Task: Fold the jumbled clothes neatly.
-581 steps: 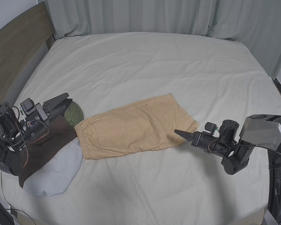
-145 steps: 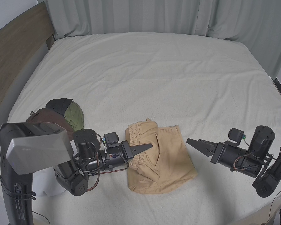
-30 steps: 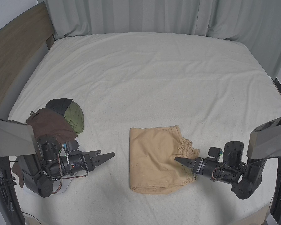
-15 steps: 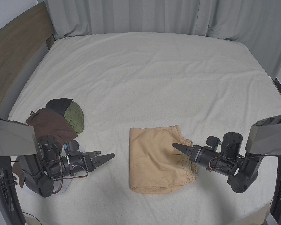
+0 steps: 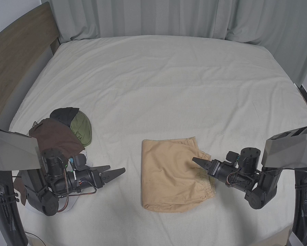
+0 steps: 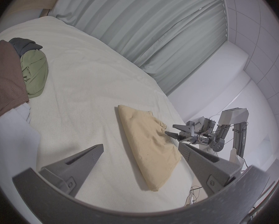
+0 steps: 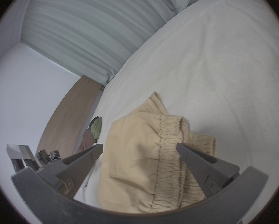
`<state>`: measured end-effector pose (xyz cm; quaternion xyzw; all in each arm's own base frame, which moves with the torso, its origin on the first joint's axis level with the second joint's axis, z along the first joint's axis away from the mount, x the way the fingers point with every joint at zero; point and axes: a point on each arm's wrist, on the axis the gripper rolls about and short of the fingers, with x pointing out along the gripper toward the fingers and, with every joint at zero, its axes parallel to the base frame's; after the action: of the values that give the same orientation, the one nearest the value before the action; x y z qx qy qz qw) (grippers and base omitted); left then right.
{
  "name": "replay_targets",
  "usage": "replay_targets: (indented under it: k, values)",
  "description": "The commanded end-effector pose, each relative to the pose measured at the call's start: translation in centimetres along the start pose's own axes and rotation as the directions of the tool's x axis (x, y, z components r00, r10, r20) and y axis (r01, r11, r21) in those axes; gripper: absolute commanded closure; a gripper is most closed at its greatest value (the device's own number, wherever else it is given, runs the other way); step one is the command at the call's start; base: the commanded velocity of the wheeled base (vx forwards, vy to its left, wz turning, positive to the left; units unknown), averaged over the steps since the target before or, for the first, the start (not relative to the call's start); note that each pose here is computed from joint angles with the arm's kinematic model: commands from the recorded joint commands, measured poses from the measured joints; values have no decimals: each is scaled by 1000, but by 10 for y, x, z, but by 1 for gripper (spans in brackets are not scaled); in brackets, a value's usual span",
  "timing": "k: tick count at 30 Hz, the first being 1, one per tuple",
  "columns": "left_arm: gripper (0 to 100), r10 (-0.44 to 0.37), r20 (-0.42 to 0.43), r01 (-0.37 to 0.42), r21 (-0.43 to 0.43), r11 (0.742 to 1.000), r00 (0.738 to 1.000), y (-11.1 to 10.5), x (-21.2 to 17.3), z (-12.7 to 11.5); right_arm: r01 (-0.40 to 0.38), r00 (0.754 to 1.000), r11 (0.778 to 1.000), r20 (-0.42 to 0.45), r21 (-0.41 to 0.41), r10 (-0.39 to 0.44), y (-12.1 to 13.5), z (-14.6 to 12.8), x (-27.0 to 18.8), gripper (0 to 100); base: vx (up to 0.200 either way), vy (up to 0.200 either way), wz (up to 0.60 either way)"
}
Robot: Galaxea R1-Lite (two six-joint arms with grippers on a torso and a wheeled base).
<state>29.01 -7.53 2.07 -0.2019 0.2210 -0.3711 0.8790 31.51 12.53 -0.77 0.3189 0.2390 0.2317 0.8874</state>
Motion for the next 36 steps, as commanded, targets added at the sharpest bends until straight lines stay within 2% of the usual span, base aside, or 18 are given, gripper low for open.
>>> replay_targets:
  k: [1,7,11,12,15,18,21,24,36]
  values:
    - [0,-3,0,3,4,1000,1000,-1,0,0,28,999,1000,-16,6,-27,-8,-8,5,0,0,0,0]
    - [0,-11,5,11,27,1000,1000,-5,-1,2,26,999,1000,-26,6,-26,-5,-9,0,0,0,0,0]
    - [0,-16,15,14,115,993,1000,-9,-3,5,-9,999,1000,-42,-11,9,9,-2,-21,0,0,0,0]
    - [0,-16,21,12,184,983,1000,-10,-5,7,-40,998,999,-50,-27,38,16,3,-32,0,0,0,0]
    - [0,-30,28,20,290,957,999,-15,-13,11,-52,997,995,-56,-84,47,20,8,-51,0,0,0,0]
    - [0,-139,10,125,384,915,990,-27,-22,18,-5,997,988,-80,-156,-8,9,6,-68,0,0,0,0]
    - [0,-183,32,152,431,889,983,-40,-29,28,4,990,983,-141,-185,-31,1,-3,-80,0,0,0,0]
    - [0,-197,46,156,451,879,979,-46,-33,33,14,985,983,-169,-182,-46,-2,-8,-85,0,0,0,0]
    - [0,-187,33,154,439,885,982,-43,-31,29,51,958,988,-272,-147,-90,-20,-34,-72,0,0,0,0]
